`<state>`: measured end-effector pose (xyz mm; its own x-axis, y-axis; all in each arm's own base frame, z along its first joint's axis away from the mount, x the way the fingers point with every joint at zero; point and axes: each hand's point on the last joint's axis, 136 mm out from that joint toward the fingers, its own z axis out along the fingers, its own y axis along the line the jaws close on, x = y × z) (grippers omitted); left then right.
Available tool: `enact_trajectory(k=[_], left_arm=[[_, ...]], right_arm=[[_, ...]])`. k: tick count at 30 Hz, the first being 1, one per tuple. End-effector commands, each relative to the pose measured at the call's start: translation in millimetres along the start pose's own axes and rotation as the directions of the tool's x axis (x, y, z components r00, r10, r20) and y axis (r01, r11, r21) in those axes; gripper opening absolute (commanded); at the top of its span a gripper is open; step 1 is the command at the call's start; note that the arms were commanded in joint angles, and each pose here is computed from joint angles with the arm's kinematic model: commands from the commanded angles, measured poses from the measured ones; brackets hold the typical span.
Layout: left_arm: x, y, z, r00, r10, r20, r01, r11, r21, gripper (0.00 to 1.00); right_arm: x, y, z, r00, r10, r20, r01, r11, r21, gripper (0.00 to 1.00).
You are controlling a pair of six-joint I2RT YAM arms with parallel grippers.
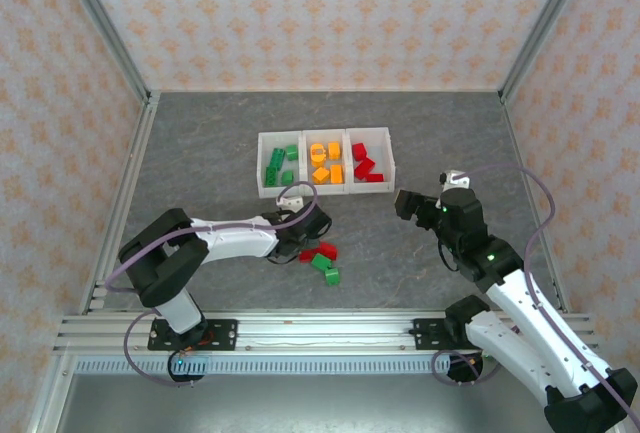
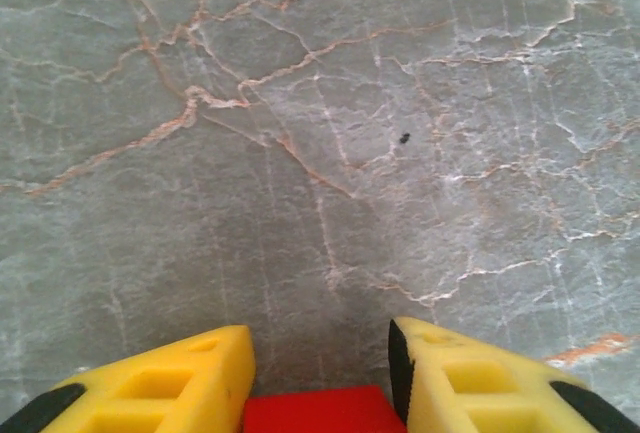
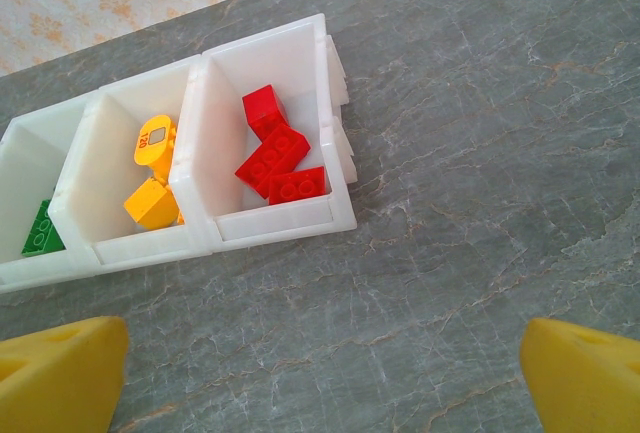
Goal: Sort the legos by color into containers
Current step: Pick up the lego from the middle-left of the table, then place the lego in the container.
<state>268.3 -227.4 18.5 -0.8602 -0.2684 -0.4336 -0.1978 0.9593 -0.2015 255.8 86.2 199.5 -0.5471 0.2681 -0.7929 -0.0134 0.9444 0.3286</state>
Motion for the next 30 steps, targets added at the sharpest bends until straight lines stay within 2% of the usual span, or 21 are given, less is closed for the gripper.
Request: enact_trajectory(k=[1, 8, 12, 18, 22, 30], left_arm=[[12, 24, 13, 0.998, 0.038, -0.056, -0.041, 0.997, -0.071, 0.38], [9, 18, 13, 0.997, 0.049, -0.054, -0.052, 0.997, -0.055, 0.27], [-3, 12, 1, 0.999, 0.039, -0.006, -0.039, 0.999, -0.029, 0.24], [-44, -2, -38, 0.991, 0.008, 0.136, -0.010, 1.000, 0.016, 0.21], [-74, -23, -62, 0.977, 0.042, 0.210, -0.054, 0.997, 0.050, 0.21], [-140, -73, -80, 0.949, 0.101, 0.299, -0.129, 0.989, 0.077, 0.21]], right_arm=[[-4, 1, 0, 1.000, 0.007, 0.027, -0.007, 1.000, -0.009, 1.00], [-4, 1, 1, 1.000, 0.008, 0.026, -0.008, 1.000, -0.005, 1.00], [-4, 0, 1, 1.000, 0.006, 0.027, -0.006, 1.000, -0.002, 1.00], [-5, 0, 1, 1.000, 0.007, 0.029, -0.007, 1.000, 0.002, 1.00], [-5, -1, 1, 1.000, 0.008, 0.030, -0.008, 1.000, 0.007, 1.00], [-6, -3, 0, 0.999, 0.010, 0.036, -0.011, 1.000, 0.018, 1.00]])
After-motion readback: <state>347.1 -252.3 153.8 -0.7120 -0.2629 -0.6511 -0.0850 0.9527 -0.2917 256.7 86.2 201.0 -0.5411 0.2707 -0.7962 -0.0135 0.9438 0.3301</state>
